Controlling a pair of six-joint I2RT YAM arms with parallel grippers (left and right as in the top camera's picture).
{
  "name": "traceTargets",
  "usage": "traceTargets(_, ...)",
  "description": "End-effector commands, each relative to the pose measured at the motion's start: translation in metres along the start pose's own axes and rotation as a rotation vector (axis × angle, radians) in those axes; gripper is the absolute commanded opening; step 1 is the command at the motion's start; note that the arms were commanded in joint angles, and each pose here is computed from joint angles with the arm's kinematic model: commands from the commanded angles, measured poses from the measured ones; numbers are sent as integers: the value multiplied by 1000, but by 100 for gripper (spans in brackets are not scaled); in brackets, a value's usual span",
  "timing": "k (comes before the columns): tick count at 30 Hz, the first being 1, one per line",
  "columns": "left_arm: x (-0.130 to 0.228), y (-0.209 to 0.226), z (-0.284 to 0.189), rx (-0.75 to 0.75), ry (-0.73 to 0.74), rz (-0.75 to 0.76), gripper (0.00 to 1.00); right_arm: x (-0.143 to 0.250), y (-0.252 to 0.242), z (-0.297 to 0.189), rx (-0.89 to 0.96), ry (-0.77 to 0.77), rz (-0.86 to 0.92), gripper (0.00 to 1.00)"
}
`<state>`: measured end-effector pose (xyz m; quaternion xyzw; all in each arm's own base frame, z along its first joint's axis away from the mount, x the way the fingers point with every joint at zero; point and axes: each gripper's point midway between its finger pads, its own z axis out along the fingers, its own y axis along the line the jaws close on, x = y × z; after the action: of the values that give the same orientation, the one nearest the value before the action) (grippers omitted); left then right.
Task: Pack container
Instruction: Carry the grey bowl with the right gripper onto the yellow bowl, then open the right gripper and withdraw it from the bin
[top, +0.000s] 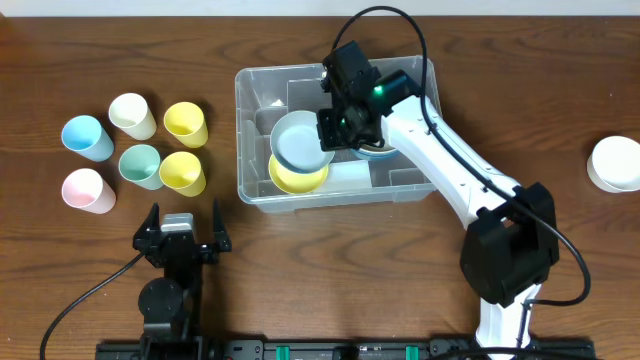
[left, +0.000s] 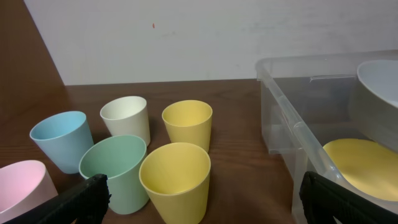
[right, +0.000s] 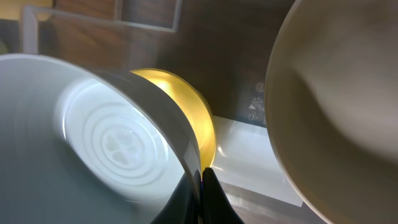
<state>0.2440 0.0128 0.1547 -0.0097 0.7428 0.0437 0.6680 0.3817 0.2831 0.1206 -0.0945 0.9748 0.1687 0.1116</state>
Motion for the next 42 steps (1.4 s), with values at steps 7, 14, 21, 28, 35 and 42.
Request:
traceTargets(7, 18, 4, 1, -25, 52, 21, 98, 16, 21, 28, 8, 49, -58, 1)
traceTargets(14, 18, 4, 1, -24, 51, 21, 98, 17, 22, 30, 11, 51, -64, 18)
traceTargets(21, 18, 4, 1, -25, 52, 21, 98, 17, 22, 30, 12, 52, -63, 17)
traceTargets(28, 18, 4, 1, -25, 52, 21, 98, 18, 18, 30, 19, 60, -60, 1)
traceTargets(35, 18, 4, 1, -25, 52, 21, 98, 23, 23, 30, 2, 75, -91, 1)
traceTargets(42, 18, 4, 1, -25, 52, 21, 98, 26, 44, 26, -110, 96, -187, 5)
